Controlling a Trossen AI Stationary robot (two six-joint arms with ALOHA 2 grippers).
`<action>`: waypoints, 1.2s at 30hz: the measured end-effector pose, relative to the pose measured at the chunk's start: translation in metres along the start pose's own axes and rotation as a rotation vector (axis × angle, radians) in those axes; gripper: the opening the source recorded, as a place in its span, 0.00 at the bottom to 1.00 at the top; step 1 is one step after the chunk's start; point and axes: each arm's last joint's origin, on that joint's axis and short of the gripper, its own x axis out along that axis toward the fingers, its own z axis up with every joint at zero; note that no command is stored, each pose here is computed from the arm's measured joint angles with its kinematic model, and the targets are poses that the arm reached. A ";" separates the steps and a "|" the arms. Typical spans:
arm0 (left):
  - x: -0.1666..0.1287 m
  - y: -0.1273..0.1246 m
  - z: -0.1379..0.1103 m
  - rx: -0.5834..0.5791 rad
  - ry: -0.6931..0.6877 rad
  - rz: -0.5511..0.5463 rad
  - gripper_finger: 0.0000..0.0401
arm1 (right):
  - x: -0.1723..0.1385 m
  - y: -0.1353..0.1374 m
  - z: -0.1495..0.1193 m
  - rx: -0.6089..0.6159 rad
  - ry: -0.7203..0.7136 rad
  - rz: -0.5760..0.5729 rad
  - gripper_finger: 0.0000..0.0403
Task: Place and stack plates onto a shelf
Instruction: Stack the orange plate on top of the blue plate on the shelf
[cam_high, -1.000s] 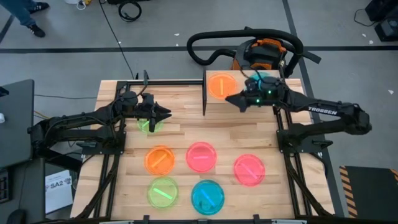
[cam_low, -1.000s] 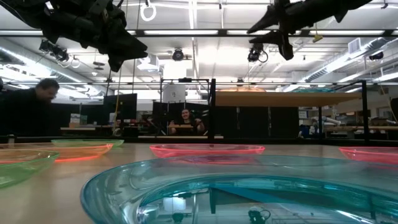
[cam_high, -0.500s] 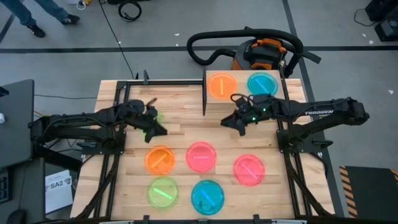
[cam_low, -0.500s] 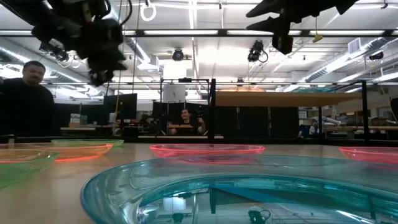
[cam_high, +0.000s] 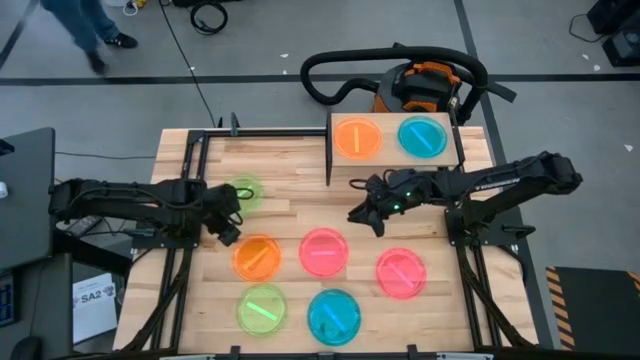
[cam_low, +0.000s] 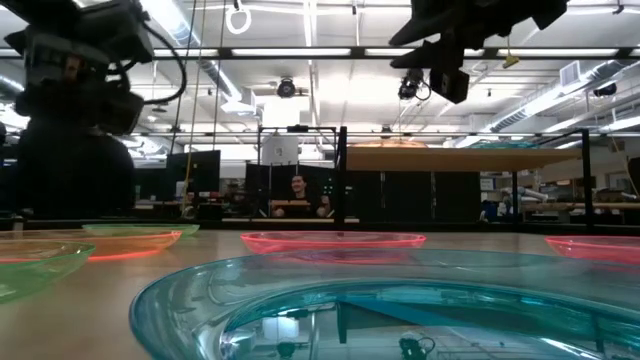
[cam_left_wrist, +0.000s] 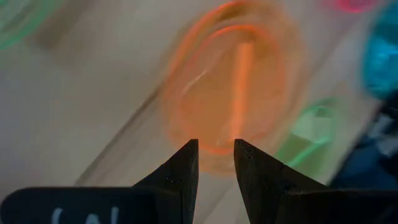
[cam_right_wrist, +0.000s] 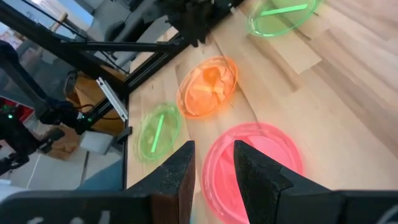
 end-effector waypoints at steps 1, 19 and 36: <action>0.000 0.002 -0.002 -0.016 0.007 0.031 0.27 | 0.003 0.000 0.000 -0.001 0.001 0.001 0.29; 0.014 0.003 -0.009 -0.047 -0.095 0.119 0.27 | 0.015 -0.002 -0.001 -0.004 -0.002 0.009 0.29; 0.046 0.019 -0.021 -0.129 -0.097 0.040 0.27 | 0.015 -0.002 0.000 -0.006 -0.011 0.017 0.29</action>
